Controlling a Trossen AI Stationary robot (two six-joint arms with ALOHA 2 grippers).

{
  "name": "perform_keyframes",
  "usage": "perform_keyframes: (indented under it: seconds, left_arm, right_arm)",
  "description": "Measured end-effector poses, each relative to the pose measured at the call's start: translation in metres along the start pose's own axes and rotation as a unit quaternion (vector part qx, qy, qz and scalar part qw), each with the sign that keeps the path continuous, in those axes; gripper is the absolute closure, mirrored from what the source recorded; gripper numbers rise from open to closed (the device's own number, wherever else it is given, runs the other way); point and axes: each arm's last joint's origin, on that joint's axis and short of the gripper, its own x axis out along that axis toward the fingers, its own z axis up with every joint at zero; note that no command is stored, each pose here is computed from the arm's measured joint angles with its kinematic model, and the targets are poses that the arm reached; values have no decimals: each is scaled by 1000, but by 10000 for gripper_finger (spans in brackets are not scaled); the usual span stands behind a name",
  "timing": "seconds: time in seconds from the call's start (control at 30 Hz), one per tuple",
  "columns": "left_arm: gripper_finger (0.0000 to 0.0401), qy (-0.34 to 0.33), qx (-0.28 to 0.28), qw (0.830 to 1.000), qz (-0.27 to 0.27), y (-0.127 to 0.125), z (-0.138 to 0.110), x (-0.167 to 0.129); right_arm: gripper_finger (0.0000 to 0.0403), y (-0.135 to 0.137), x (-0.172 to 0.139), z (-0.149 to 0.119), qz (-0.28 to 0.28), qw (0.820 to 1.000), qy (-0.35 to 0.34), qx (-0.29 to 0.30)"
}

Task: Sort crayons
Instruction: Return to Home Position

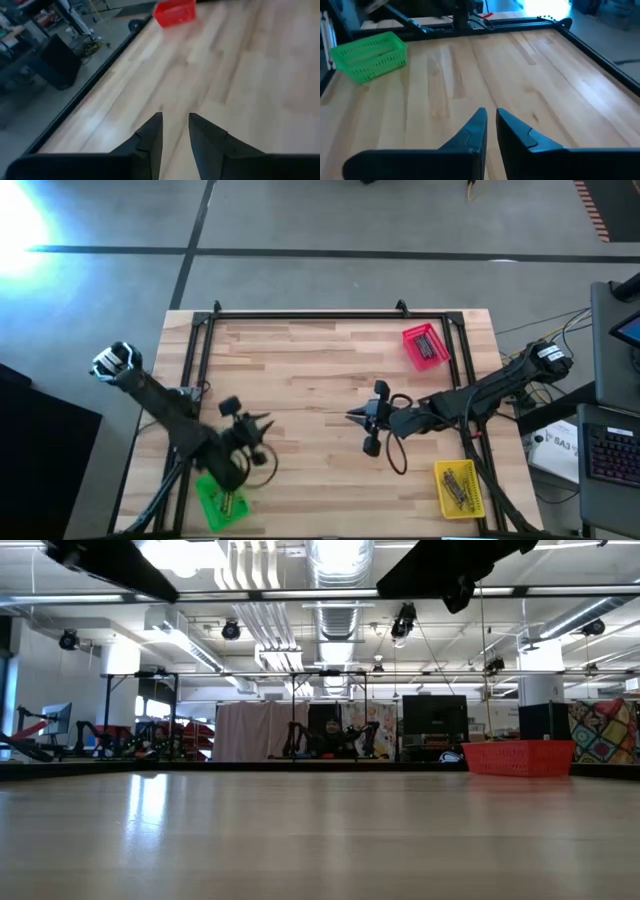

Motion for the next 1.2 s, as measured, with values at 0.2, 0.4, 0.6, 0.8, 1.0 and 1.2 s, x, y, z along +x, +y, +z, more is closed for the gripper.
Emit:
perform_keyframes:
  seconds: [0.2,0.4,0.6,0.8,1.0,1.2]
  left_arm:
    - [326,-60,-75,990,-101,20,-7,48]
    - [326,-275,-177,921,-213,51,-18,70]
    - [326,-304,-154,929,-142,73,-39,76]
    - [326,-291,-126,938,-141,81,-49,83]
    - [326,-304,-121,930,-167,97,-48,92]
    - [326,-332,-159,919,-144,123,-48,91]
  right_arm:
    - [387,9,1,9,175,982,-41,-61]
    - [394,4,3,2,197,972,-54,-118]
    - [394,-7,-3,-22,193,973,-33,-124]
    - [394,-22,-21,-42,204,967,-115,-95]
    - [394,-41,-50,-47,181,965,-175,-72]
    - [394,-62,-82,-45,123,973,-194,-26]
